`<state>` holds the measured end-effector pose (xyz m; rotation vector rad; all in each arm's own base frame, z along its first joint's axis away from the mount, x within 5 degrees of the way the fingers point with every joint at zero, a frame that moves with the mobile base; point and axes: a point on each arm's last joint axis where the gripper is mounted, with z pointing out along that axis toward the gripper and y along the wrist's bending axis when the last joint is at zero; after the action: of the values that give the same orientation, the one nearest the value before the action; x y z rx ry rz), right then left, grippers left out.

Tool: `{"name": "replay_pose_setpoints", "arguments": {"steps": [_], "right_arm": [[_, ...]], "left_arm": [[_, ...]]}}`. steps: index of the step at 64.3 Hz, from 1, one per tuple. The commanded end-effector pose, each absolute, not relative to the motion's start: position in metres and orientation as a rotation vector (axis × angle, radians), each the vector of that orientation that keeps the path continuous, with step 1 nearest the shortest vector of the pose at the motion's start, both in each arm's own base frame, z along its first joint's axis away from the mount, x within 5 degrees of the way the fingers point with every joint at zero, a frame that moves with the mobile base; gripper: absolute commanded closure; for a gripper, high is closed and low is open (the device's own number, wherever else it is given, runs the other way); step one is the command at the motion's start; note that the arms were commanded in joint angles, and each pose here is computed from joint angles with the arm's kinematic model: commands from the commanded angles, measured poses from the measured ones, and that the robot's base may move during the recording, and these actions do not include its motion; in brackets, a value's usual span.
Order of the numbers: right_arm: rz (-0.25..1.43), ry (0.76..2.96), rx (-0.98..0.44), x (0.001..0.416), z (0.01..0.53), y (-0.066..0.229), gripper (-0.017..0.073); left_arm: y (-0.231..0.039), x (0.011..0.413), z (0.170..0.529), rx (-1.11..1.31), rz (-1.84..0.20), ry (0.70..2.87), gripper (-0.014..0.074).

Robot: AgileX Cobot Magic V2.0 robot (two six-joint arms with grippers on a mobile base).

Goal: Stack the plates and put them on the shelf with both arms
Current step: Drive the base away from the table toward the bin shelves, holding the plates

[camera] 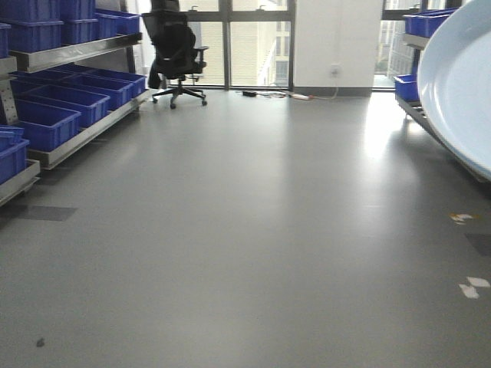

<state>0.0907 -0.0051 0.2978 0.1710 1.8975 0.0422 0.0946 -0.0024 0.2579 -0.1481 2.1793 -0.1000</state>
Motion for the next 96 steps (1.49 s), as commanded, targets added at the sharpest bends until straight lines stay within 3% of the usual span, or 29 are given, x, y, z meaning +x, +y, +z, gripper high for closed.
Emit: {"name": "replay_pose_setpoints", "arguments": {"steps": [1, 96], "right_arm": [[0.051, 1.782, 0.161, 0.0934, 0.3159, -0.0049, 0.0502], [0.05, 1.79, 0.162, 0.0933, 0.3153, -0.005, 0.0502]], "left_arm": [[-0.0026, 0.0996, 0.2728, -0.157, -0.119, 2.081, 0.0508], [-0.0026, 0.0996, 0.2728, -0.157, -0.119, 2.081, 0.0508]]}}
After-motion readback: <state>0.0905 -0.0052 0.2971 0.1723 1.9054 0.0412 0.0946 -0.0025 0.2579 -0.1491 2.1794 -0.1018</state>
